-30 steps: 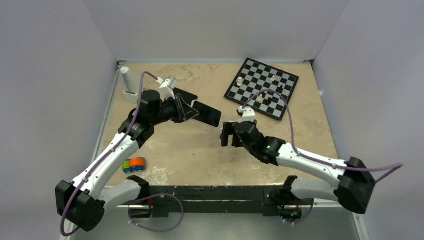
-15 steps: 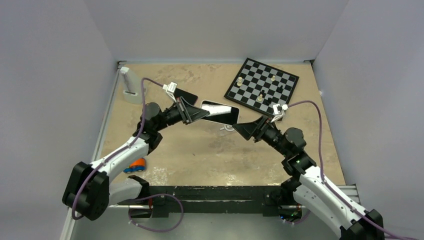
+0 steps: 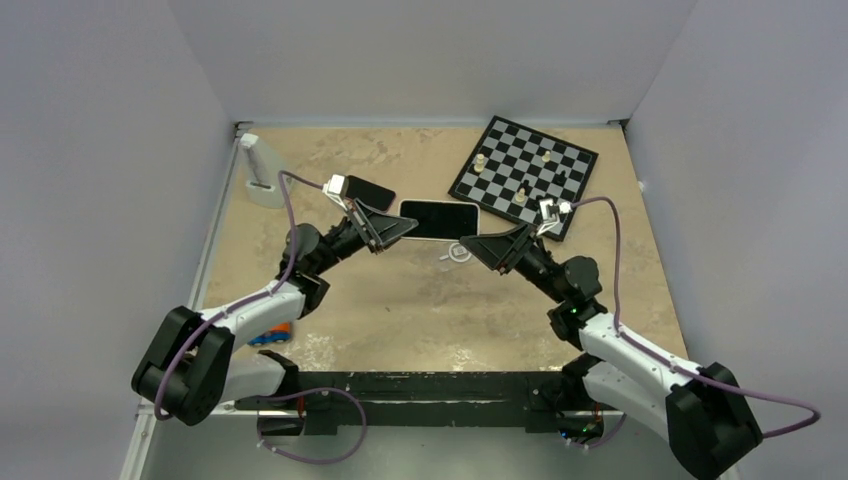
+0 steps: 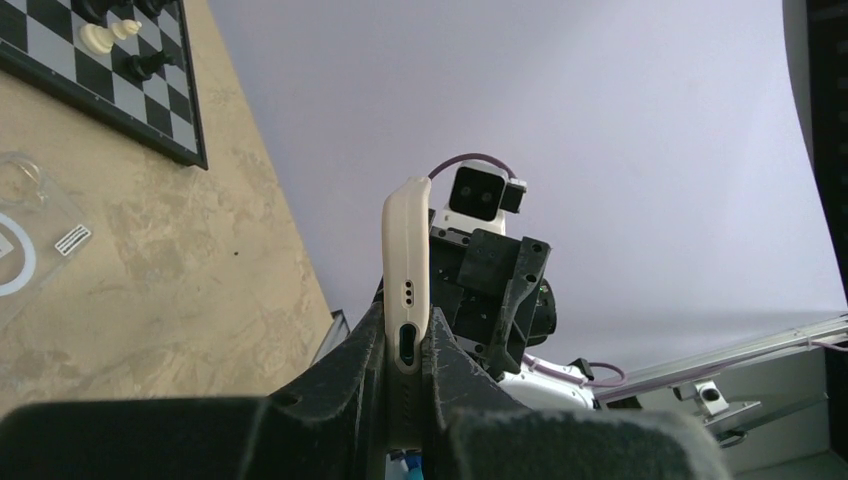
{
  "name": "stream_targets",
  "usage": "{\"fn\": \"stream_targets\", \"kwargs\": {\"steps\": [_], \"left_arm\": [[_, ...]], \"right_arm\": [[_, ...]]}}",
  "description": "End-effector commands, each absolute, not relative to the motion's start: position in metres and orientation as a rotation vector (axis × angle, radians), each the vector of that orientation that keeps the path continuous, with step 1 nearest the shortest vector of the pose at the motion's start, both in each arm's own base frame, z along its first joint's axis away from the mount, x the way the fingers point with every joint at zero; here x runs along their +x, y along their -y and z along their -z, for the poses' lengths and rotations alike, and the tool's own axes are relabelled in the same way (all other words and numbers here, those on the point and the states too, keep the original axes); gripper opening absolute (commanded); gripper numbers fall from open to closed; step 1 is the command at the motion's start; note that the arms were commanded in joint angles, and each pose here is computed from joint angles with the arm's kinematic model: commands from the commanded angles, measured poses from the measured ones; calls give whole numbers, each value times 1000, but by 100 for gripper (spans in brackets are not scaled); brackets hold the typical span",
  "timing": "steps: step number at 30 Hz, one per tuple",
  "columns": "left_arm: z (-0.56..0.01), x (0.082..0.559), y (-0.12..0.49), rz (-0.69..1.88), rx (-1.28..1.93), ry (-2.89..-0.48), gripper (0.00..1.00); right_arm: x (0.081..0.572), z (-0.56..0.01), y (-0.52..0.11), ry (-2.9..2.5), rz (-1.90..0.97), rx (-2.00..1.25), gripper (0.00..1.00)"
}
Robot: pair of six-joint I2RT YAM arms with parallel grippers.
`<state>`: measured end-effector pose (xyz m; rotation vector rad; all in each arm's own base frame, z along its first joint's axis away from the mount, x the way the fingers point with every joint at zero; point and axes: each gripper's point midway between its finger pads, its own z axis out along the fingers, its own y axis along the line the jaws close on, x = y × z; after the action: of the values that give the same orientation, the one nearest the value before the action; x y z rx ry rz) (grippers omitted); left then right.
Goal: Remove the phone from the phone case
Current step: Remove the phone case from the phone.
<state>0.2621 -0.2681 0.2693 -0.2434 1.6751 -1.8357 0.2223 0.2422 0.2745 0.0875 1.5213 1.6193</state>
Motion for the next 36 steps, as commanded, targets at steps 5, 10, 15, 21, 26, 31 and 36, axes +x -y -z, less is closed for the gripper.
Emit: {"fn": "stream_targets", "kwargs": {"steps": [5,10,15,21,26,31,36], "left_arm": [[-314,252,266,1899,-189,-1472,0],[-314,247,269,1889,-183,-1472,0],[-316,248,269,1890,-198,-1442,0],[-324,244,272,1920,-195,-1398,0],[-322,237,276,1923,-196,-1394,0],[-310,234,285,1929,-189,-1436,0],[-275,234,288,1829,-163,-1565,33]], "right_arm": [[235,-322,-231,-1283,-1667,146,55],[240,-335,-228,-1234,-1642,142,47],[244,-340,-230,-1202,-1664,150,32],[250,-345,-230,-1165,-1679,168,30],[258,-346,-231,-1169,-1665,190,29],[265,-336,-233,-1195,-1650,203,0],[271,-315,-233,-1269,-1582,222,0]]}}
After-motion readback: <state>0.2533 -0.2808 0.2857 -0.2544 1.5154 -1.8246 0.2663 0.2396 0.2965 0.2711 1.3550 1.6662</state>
